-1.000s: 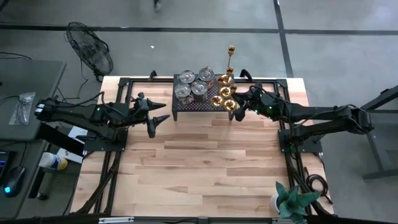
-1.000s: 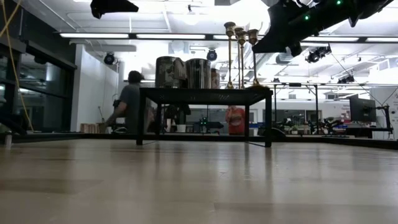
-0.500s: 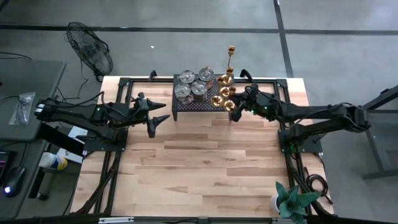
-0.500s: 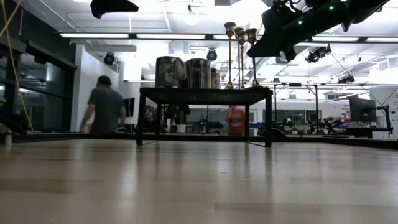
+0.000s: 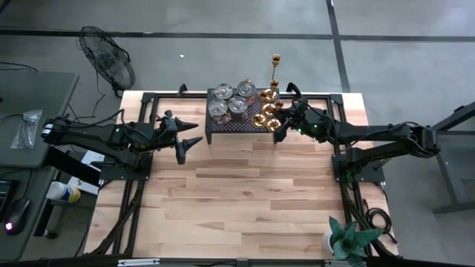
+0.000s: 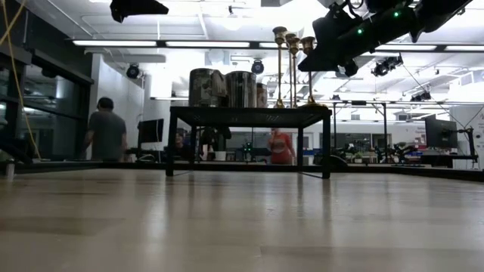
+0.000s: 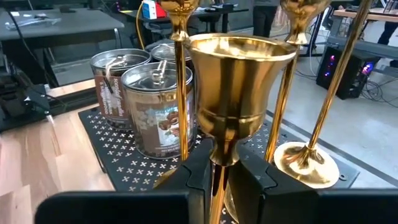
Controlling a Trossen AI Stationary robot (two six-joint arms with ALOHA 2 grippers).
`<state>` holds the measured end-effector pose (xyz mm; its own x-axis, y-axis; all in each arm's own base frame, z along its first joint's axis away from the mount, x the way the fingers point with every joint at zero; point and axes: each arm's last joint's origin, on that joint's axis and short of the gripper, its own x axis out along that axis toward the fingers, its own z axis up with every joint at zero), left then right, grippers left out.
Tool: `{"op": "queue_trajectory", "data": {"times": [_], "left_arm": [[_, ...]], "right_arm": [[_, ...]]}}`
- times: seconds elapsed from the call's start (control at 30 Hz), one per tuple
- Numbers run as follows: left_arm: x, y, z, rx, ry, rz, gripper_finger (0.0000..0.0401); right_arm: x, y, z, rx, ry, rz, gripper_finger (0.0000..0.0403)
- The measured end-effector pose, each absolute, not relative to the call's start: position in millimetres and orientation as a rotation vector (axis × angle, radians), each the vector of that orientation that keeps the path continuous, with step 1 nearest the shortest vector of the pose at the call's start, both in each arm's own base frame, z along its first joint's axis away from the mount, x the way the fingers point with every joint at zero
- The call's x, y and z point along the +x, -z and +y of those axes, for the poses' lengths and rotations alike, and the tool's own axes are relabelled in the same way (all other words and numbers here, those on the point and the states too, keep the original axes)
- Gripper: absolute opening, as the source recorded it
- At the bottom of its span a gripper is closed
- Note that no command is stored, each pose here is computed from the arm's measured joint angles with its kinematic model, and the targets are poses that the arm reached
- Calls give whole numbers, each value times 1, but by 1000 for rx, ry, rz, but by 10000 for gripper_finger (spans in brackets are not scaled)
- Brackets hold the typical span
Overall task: Pick & Place candle stick holders
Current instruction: Align the golden candle holder with the golden candle holder on the shelf
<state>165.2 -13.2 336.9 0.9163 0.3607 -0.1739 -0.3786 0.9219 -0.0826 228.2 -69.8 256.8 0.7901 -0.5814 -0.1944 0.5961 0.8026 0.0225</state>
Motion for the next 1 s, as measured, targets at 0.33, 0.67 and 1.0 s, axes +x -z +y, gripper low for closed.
{"op": "queue_trajectory", "data": {"times": [0.33, 0.67, 1.0], "left_arm": [[165, -337, -13, -115, -382, 157, 234], [165, -337, -13, -116, -382, 157, 234], [165, -337, -13, -116, -382, 157, 234]], "right_arm": [[228, -257, -69, 85, 627, 182, 42], [228, -257, -69, 85, 627, 183, 110], [226, -255, -69, 87, 644, 207, 175]]}}
